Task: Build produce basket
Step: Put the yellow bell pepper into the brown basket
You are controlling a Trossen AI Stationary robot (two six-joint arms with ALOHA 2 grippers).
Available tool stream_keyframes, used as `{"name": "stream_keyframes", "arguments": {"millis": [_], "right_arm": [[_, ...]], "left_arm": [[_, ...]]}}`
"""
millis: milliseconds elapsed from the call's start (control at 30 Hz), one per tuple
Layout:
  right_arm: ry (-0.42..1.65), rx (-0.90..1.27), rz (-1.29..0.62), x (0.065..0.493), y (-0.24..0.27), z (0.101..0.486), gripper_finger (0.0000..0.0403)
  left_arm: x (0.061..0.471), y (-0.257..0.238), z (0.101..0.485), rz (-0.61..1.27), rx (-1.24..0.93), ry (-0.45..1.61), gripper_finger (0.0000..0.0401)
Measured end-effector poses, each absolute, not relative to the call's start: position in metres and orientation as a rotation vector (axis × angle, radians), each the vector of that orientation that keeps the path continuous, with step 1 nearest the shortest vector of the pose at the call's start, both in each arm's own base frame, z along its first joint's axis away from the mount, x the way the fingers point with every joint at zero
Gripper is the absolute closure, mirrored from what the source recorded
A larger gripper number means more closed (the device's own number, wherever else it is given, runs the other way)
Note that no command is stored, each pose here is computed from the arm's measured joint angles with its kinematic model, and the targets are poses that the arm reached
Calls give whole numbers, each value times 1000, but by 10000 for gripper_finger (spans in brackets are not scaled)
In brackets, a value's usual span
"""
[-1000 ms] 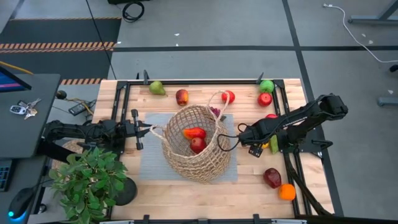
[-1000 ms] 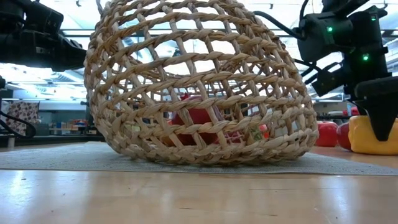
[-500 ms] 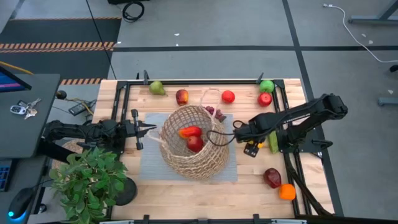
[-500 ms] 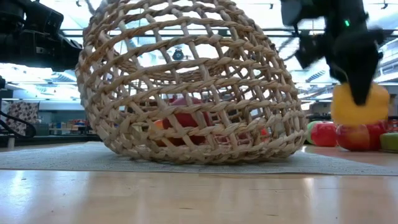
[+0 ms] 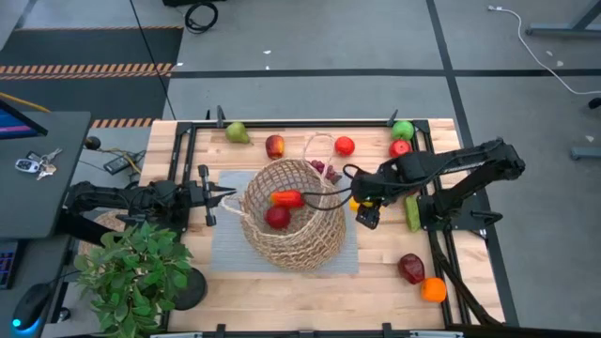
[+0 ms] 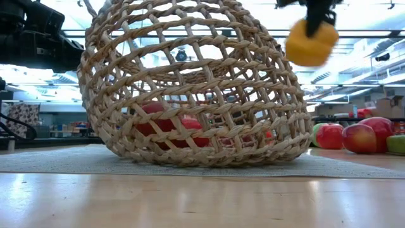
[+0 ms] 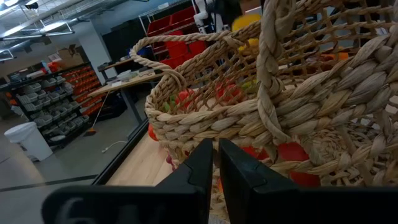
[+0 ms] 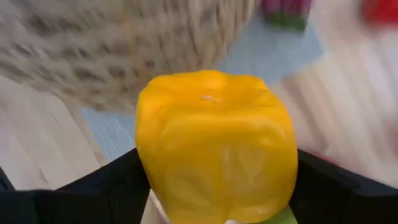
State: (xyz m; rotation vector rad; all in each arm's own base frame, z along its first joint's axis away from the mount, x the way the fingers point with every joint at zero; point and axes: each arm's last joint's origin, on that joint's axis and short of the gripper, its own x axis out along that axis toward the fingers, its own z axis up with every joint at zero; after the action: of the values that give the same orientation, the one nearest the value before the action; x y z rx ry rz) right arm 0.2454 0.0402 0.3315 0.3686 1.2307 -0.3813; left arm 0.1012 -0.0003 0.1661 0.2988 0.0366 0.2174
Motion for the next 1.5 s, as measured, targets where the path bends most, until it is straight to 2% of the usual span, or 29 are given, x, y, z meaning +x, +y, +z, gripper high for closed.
{"name": "stream_keyframes", "arguments": {"millis": [267,567,1000,1267,1500], "right_arm": [[934,236,-291,256,48,383,88],[671,147,-202,266,53,420,88],[636,75,-193,272,55,424,88],[700,-305,-91,283,62,414,88],[756,-767,63,289,63,406,88]], "left_arm": [[101,0,166,217,299,37,373],[101,0,166,218,299,37,365],[101,0,166,218,299,37,371],[101,0,166,218,299,36,366],[101,0,166,218,298,35,373]]}}
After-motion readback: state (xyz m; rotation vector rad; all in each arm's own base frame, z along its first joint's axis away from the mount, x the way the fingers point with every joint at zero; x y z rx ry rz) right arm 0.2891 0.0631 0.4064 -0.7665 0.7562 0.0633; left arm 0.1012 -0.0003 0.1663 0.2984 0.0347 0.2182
